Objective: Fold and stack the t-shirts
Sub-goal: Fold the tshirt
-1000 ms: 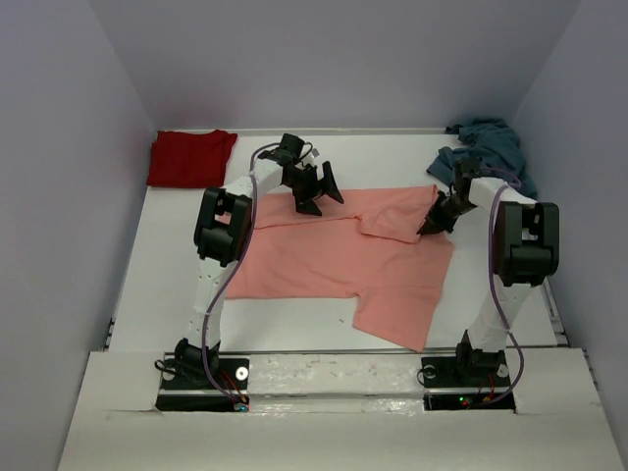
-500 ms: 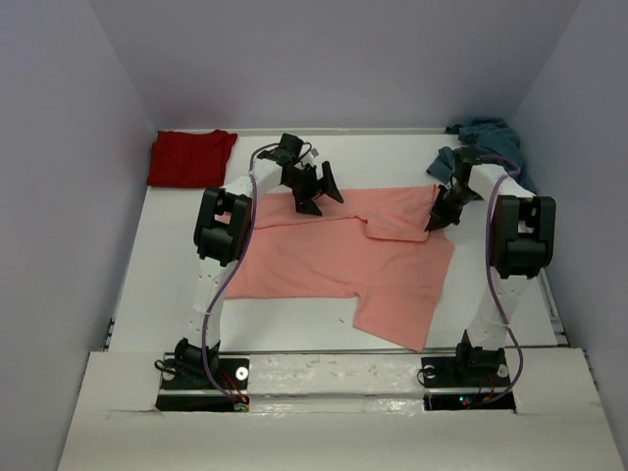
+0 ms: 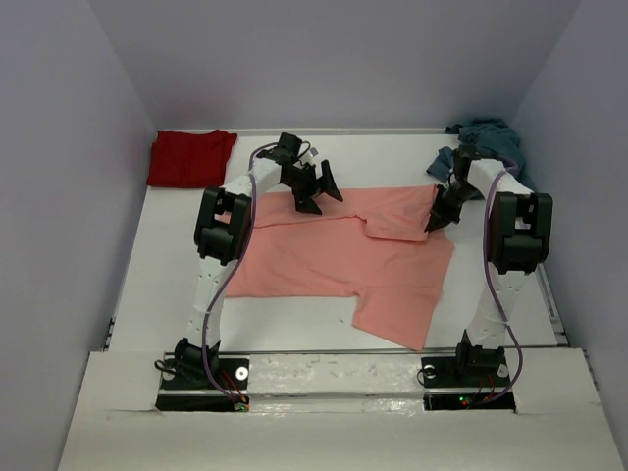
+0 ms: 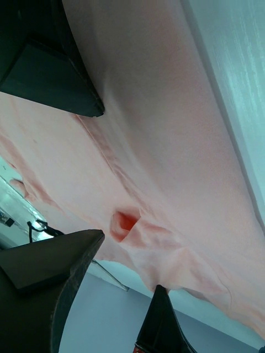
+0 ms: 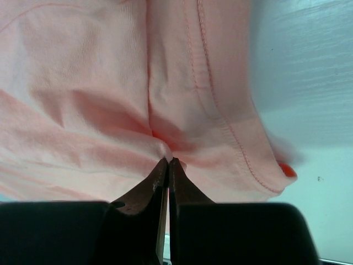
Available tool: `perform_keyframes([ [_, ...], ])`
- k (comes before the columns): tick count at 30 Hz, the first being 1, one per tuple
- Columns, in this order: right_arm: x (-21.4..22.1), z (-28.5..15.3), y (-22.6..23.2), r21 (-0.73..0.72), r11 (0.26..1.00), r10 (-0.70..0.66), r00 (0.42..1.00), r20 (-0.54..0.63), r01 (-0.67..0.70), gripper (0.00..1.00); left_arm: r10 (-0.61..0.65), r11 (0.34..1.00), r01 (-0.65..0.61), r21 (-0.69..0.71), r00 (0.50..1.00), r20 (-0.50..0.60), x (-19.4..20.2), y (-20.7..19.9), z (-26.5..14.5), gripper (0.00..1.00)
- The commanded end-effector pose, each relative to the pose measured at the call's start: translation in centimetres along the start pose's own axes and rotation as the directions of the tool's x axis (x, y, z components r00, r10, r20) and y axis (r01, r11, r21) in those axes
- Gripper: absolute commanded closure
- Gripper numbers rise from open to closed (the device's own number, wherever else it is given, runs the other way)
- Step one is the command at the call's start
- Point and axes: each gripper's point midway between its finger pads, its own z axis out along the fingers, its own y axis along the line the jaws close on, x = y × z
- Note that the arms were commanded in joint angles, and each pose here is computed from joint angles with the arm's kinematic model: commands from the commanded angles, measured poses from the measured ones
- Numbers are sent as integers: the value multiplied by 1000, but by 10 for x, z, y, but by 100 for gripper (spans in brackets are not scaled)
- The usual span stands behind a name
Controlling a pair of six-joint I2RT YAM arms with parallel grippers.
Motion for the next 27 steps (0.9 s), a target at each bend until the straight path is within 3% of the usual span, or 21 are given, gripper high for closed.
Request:
perform_keyframes([
  [1,15,-10,8,-18,999,-30,998,-56,29,93,8,998,-6,-62,1000,19,-10,25,8,1],
  [10,37,5,-4,13,999,-36,993,-114,38,89,4,998,-2,-69,1000,28,-21,32,10,1],
  [13,42,8,-6,24,999,-43,991,-128,47,79,3,998,-1,-67,999,34,-26,32,9,1],
  [17,37,4,-8,48,998,-42,994,-105,47,47,0,998,3,-69,999,36,-28,34,7,1],
  [19,27,-5,-7,66,996,-51,997,-54,55,40,2,998,1,-69,999,37,-28,35,6,1],
  [27,-13,-33,13,37,997,-79,990,119,75,40,0,997,4,-79,999,42,-30,40,-3,1],
])
